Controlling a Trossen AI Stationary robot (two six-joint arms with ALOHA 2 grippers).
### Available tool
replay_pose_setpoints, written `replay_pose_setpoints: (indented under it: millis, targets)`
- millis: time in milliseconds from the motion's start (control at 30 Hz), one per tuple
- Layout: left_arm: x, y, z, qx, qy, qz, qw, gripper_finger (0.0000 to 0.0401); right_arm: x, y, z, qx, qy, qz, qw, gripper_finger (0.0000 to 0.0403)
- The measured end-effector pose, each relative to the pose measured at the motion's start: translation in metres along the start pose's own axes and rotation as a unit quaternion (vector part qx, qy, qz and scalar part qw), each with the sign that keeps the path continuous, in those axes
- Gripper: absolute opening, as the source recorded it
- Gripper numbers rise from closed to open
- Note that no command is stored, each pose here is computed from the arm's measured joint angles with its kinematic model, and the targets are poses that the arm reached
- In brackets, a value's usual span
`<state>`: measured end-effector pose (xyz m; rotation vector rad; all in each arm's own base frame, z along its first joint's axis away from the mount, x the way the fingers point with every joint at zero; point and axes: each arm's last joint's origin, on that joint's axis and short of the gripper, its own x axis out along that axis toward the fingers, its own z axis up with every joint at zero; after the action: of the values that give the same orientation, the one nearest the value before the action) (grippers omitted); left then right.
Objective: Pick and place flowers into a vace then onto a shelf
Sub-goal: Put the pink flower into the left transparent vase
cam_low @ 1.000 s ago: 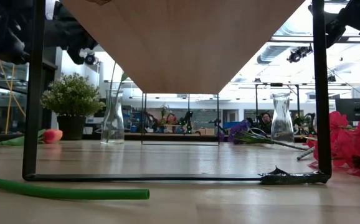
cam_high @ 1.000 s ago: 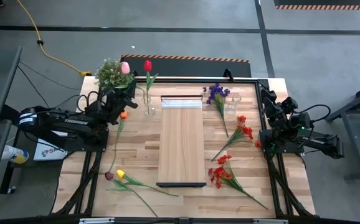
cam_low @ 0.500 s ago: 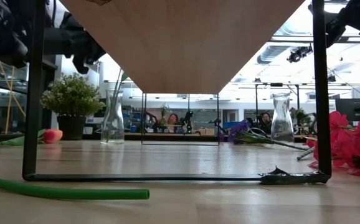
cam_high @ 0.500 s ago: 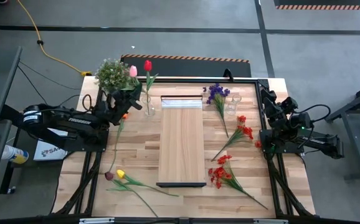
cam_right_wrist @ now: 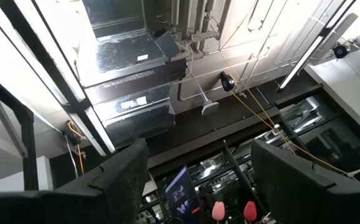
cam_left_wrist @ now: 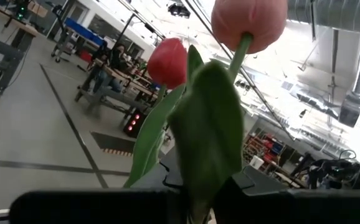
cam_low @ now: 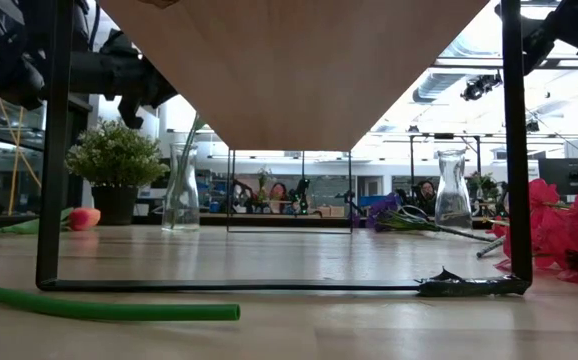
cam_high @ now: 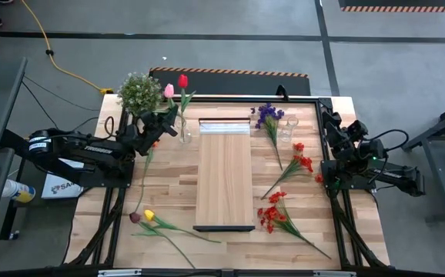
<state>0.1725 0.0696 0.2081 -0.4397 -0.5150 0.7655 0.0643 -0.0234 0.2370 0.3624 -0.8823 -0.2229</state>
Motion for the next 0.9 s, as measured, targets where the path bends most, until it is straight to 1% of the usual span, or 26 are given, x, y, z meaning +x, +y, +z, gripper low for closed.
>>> replay_pose_setpoints:
  millis: [267,467,567,900]
  targets:
    - [-0.0001,0.0014,-0.0025,0.009,0.010,0.009,1.000,0.0083,0.0000,0.0000,0.0000,0.000,0.000,0.000,1.000,0.0272]
    - [-0.0001,0.0031,-0.0024,0.012,0.002,0.035,0.999,0.0083,0.0000,0.0000,0.0000,0.004,0.000,0.000,1.000,0.0272]
    - [-0.0001,0.0031,-0.0024,0.012,0.001,0.036,0.999,0.0083,-0.0001,-0.0001,-0.0001,0.011,0.000,0.000,1.000,0.0272]
    - [-0.0002,0.0040,-0.0031,0.015,0.002,0.045,0.999,0.0083,0.0000,-0.0001,0.0000,0.009,0.000,0.000,1.000,0.0271]
